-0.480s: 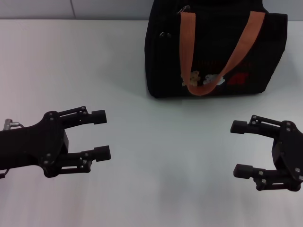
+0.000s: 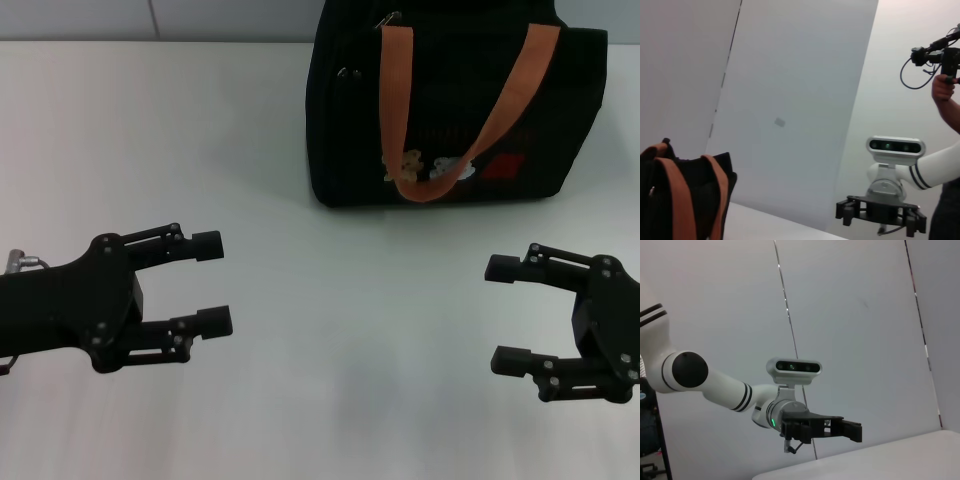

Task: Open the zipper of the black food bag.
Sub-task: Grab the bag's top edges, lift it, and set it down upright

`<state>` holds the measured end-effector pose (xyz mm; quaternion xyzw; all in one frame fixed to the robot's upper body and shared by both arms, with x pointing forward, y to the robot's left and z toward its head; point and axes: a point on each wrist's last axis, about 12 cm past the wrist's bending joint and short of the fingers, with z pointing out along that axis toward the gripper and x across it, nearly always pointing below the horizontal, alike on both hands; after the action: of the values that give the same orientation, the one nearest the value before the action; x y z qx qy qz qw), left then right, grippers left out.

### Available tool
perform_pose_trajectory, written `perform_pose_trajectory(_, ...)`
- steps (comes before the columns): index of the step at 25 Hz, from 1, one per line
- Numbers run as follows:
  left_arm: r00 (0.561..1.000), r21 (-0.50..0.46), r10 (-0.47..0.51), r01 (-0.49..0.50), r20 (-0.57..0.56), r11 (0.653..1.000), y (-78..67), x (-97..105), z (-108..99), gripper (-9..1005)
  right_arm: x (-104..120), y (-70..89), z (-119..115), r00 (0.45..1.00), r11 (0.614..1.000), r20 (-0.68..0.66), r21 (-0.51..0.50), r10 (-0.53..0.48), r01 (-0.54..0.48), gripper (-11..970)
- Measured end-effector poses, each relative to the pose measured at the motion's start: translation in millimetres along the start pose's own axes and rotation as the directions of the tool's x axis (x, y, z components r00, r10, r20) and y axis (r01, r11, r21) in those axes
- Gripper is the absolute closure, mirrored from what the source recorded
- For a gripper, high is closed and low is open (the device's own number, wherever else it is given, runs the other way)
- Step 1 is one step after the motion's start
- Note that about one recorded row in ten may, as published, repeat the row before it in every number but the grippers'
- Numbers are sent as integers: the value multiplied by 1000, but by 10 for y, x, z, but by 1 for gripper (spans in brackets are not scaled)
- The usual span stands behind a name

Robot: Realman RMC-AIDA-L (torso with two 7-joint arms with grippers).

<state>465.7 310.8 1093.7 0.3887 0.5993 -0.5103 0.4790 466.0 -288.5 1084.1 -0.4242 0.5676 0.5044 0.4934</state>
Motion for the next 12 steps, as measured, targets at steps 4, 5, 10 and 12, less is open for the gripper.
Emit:
perform_pose_trajectory(4,1000,-49,3,-3,1,999,43,40,45,227,-1,-2,-21,1000,1000,2,11,1,-1,116)
perform_pose_trajectory(5,1000,-49,3,-3,1,999,43,40,45,229,0,1,-46,1000,1000,3,21,1,-1,115)
perform_pose_trajectory(10,1000,-250,-20,24,16,968,257,197,213,238,0,23,-242,999,992,39,127,-5,0,115)
perform_pose_trajectory(12,999,-305,-27,37,35,952,376,284,379,242,5,38,-322,998,985,55,175,-8,-2,115)
